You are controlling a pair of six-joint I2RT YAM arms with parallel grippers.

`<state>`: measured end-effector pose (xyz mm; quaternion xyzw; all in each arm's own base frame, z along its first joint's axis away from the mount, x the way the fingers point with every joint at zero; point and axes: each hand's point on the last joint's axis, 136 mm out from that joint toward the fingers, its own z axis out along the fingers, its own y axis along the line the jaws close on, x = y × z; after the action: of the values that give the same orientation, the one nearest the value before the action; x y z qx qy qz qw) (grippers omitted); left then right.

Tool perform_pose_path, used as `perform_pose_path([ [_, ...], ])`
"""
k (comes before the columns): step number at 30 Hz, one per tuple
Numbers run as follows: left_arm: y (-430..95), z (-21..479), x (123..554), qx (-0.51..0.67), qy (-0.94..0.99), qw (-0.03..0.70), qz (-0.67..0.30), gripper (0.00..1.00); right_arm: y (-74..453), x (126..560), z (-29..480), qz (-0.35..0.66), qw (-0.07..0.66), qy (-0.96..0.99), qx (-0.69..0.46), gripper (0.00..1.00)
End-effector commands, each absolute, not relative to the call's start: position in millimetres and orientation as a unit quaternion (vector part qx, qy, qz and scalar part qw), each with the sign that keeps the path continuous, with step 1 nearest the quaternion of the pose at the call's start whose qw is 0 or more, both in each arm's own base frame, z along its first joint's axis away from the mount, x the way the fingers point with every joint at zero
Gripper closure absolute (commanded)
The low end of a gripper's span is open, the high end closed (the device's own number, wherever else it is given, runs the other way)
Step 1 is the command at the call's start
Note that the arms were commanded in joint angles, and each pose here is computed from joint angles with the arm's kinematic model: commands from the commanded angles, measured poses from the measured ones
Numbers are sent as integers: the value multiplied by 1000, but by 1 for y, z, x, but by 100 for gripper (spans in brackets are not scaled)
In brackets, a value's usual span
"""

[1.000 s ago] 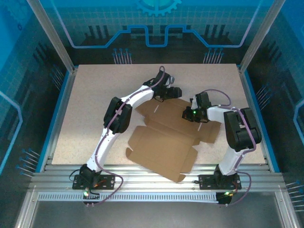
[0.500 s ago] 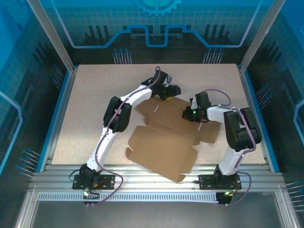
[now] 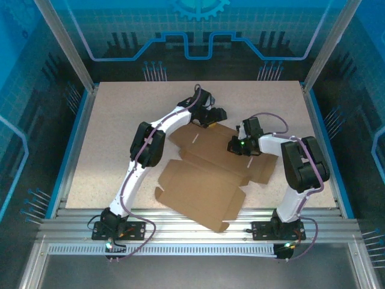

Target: Fold the paper box

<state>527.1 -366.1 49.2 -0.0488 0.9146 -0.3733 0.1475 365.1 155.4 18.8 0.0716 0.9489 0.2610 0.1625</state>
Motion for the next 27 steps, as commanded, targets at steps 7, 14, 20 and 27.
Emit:
perform_pose_path([
  [7, -325, 125, 553, -16, 901, 216, -377, 32, 163, 363, 13, 247, 138, 957, 59, 100],
  [14, -275, 134, 555, -14, 916, 226, -330, 33, 165, 365, 14, 244, 131, 959, 51, 100],
  [20, -221, 128, 548, -5, 940, 220, -262, 32, 169, 367, 15, 245, 132, 959, 47, 100],
  [27, -174, 112, 534, 23, 952, 171, -253, 30, 173, 365, 13, 252, 126, 958, 43, 97],
])
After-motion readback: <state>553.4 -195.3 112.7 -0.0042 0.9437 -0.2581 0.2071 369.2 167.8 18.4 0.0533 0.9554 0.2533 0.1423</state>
